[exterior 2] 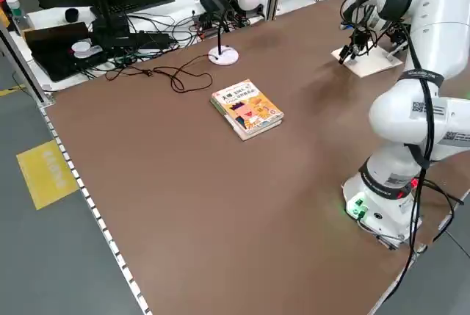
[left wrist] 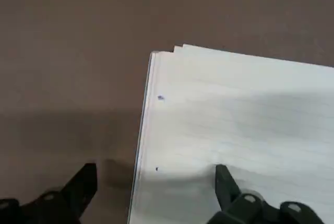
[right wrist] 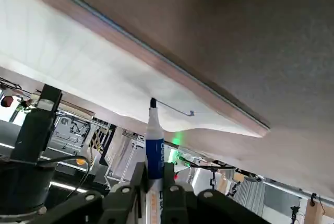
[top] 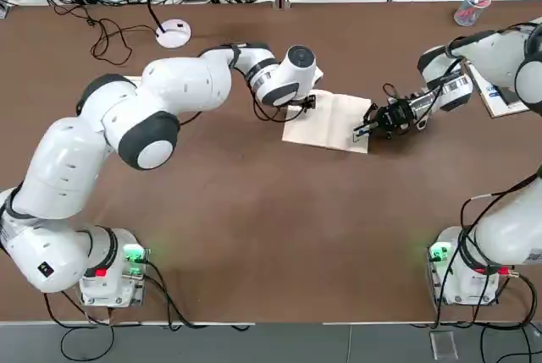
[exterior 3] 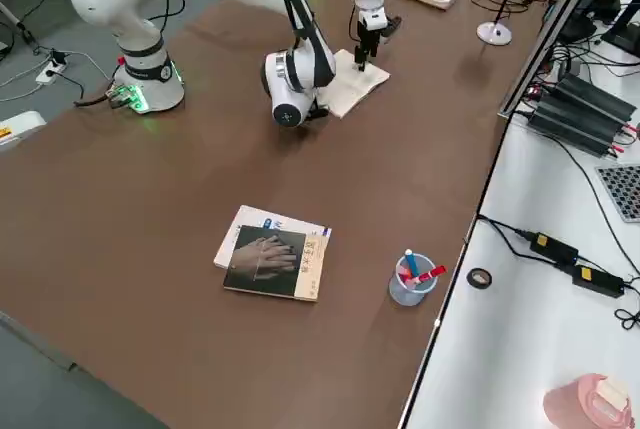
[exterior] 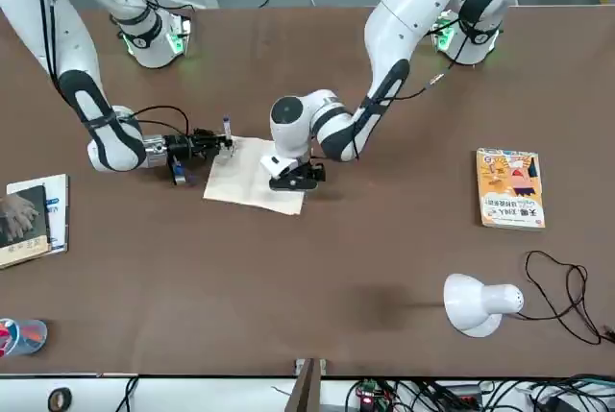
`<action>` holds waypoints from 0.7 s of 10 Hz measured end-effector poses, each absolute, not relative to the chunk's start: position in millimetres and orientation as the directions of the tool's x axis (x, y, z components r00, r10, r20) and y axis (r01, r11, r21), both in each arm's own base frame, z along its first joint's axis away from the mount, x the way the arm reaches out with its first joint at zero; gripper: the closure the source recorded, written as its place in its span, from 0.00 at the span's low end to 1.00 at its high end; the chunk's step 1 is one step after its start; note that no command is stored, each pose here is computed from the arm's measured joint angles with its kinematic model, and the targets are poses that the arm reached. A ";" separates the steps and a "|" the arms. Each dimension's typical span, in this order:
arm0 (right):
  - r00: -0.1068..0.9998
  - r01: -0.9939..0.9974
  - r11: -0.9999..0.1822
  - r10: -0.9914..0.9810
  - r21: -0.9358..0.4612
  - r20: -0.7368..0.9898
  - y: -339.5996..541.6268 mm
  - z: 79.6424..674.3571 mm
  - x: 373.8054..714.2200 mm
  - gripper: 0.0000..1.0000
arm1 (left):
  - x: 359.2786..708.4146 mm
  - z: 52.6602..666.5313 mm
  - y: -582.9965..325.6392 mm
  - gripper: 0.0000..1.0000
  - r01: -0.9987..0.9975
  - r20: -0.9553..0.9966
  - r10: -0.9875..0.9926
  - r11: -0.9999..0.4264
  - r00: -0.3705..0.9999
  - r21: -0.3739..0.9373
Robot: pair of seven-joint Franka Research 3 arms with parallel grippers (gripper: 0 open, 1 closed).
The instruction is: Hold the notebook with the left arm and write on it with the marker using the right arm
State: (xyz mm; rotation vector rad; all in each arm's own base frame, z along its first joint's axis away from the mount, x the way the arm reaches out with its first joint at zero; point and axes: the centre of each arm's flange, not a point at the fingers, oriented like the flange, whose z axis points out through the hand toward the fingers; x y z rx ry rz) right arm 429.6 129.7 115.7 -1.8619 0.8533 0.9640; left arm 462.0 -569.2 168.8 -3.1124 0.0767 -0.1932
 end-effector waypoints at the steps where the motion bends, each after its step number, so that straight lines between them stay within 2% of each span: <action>1: 0.474 -0.835 -0.403 -0.184 -0.374 -0.861 127.7 116.3 432.5 0.84 | 462.0 168.8 -569.2 0.00 -0.048 0.123 -0.050 -0.999 0.991 -0.025; 7: 0.509 -0.821 -0.400 -0.187 -0.408 -0.840 118.4 116.3 440.2 0.84 | 462.0 168.8 -569.2 0.00 -0.048 0.123 -0.050 -0.999 0.991 -0.025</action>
